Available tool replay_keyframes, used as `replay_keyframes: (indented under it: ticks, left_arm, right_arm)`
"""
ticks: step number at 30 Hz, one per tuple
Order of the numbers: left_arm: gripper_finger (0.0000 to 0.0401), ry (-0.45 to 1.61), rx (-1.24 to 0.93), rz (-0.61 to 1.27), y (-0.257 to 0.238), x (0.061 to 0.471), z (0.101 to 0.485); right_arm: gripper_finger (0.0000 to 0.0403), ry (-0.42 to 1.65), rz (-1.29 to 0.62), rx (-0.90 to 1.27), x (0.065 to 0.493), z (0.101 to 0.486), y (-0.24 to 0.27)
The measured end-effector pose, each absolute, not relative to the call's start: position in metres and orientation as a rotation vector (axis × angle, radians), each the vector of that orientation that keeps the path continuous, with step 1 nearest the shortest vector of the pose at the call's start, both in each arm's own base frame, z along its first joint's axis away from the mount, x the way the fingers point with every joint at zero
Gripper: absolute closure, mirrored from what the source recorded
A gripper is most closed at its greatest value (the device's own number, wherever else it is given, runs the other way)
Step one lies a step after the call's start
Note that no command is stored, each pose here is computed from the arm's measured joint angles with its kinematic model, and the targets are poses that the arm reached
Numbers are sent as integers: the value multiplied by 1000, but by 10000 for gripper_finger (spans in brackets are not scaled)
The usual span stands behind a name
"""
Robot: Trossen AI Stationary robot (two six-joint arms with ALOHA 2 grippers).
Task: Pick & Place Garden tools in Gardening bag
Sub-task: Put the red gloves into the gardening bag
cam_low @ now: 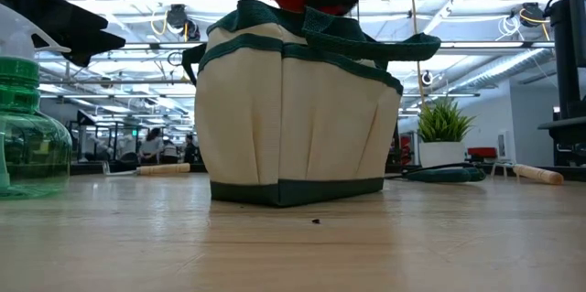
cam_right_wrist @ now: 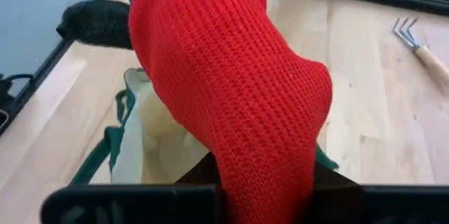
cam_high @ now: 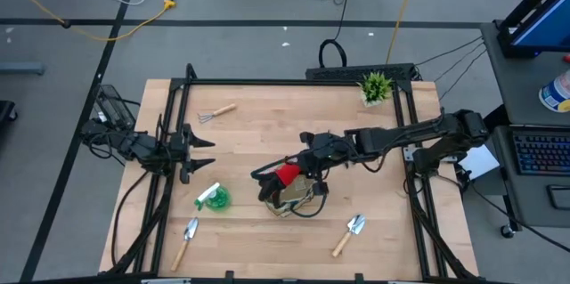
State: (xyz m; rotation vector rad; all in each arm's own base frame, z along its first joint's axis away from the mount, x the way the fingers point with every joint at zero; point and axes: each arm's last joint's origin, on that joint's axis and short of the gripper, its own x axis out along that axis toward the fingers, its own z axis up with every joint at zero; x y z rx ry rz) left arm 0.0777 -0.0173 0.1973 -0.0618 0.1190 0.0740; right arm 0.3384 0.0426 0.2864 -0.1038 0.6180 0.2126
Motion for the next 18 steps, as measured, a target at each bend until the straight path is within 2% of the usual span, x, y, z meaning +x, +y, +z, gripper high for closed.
replay_keyframes:
  ticks: [10, 18]
  left_arm:
    - [158, 122, -55, 69, -17, 78, 197]
    - [158, 125, -52, 69, -17, 78, 197]
  right_arm:
    - [367, 679, 128, -147, 338, 280, 43]
    - [367, 718, 100, -309, 337, 273, 51]
